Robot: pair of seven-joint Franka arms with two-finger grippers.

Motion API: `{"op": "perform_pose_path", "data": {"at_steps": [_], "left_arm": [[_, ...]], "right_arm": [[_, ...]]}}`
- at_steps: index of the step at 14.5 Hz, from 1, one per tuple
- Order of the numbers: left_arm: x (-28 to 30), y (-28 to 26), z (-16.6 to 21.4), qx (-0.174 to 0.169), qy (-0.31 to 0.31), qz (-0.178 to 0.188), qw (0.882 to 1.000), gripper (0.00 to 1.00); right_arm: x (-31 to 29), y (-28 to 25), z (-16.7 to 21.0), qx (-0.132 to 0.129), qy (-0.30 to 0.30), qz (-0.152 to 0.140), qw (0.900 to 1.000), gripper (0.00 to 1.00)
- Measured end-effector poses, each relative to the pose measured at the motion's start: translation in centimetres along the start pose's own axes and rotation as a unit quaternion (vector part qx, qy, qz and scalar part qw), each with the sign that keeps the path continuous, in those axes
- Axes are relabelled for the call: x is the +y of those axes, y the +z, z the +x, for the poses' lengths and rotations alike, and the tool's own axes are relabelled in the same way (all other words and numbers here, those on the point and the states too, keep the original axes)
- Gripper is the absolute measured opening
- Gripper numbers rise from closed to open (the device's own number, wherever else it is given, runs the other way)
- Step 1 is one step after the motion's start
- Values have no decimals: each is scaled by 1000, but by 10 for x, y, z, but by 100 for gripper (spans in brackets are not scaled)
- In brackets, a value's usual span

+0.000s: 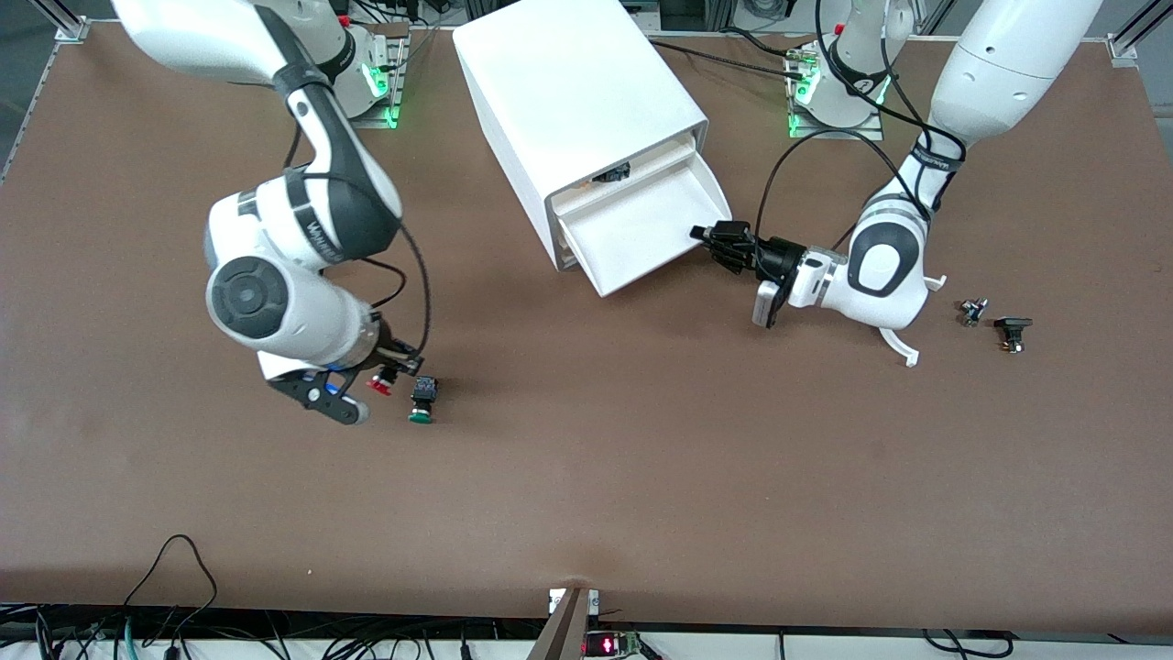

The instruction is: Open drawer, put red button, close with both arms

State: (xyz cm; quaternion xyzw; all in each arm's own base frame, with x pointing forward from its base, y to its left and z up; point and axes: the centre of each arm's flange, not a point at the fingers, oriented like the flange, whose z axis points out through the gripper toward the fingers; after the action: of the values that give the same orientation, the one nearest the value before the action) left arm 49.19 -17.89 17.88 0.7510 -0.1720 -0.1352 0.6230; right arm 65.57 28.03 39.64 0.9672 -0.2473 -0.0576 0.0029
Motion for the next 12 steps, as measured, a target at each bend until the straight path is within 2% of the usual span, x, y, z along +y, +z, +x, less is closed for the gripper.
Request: {"op": "perform_pose_path", "data": {"at_steps": [5,9,10,12], "left_arm": [[-13,-23,20,16,5,-1,1000,13],[-13,-33,26,7,-1,10,1000,16],[-12,-35,27,7,-5,11,1000,21],[-9,-43,31,11,-16,15,1000,39]], "right_arm": [[-64,-36,-93,10,86,7,996,41],[-98,-55,-154,18,142,28,989,41],[-105,-58,-168,19,157,34,987,41],[-119,-60,-191,20,188,50,981,41]]}}
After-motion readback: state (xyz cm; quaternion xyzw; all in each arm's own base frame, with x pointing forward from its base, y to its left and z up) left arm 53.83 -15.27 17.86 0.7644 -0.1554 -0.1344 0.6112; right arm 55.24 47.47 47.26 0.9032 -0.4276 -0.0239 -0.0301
